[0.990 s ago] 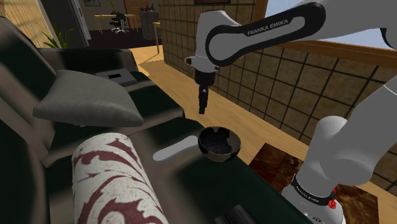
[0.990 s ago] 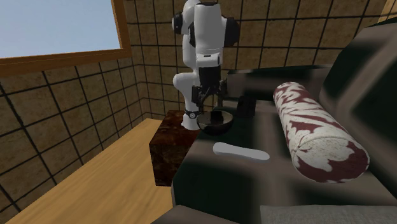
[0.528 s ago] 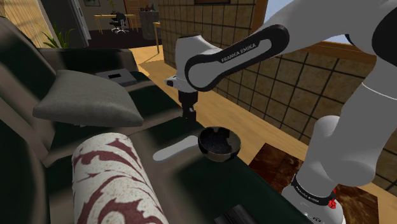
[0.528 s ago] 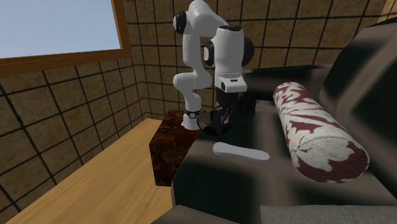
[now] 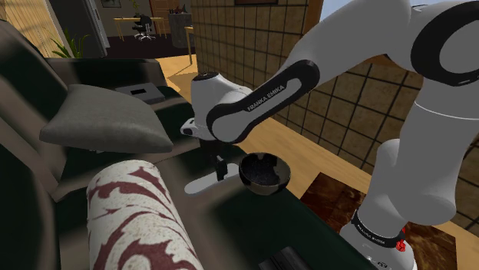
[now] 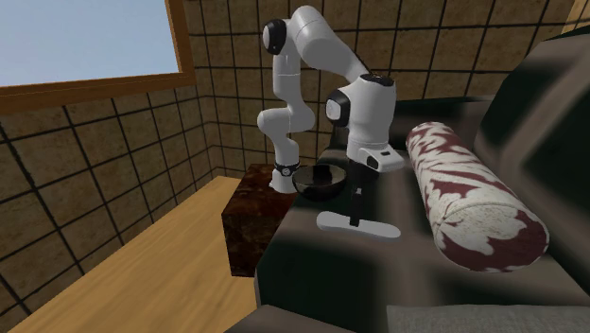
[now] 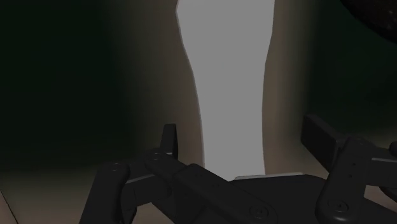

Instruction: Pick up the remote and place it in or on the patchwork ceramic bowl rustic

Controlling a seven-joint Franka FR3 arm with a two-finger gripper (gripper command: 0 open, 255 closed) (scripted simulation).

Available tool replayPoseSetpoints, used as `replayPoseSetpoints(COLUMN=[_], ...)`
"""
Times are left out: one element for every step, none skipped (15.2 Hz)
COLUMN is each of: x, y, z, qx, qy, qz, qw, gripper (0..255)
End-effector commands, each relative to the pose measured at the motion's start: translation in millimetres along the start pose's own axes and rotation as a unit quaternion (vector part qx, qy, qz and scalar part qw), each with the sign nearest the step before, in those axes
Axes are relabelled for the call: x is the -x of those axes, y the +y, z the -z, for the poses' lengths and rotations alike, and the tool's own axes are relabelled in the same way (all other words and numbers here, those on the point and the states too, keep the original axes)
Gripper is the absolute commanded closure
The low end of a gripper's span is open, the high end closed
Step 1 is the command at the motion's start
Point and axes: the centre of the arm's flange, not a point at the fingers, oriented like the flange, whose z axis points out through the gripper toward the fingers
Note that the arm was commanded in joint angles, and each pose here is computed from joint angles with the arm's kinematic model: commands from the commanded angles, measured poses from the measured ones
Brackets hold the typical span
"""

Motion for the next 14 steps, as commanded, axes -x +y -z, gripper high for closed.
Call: replayPoseSetpoints(x=[-4, -4, -4, -4, -4, -4, -4, -4, -4, -4, -4, -4, -4, -4], y=[0, 0, 0, 0, 0, 0, 0, 0, 0, 0, 0, 0, 0, 0], z=[-12, -17, -22, -27, -33, -36, -36, -36, -36, -36, -36, -36, -36, -36], qx=[0.000, 0.000, 0.000, 0.000, 0.000, 0.000, 0.000, 0.000, 0.000, 0.000, 0.000, 0.000, 0.000, 0.000], qy=[0.000, 0.000, 0.000, 0.000, 0.000, 0.000, 0.000, 0.000, 0.000, 0.000, 0.000, 0.000, 0.000, 0.000], qz=[0.005, 0.005, 0.005, 0.005, 0.005, 0.005, 0.005, 0.005, 0.005, 0.005, 0.005, 0.005, 0.005, 0.005], qw=[1.0000, 1.0000, 1.0000, 1.0000, 1.0000, 1.0000, 1.0000, 1.0000, 1.0000, 1.0000, 1.0000, 1.0000, 1.0000, 1.0000], gripper=[0, 0, 0, 0, 0, 0, 0, 0, 0, 0, 0, 0, 0, 0])
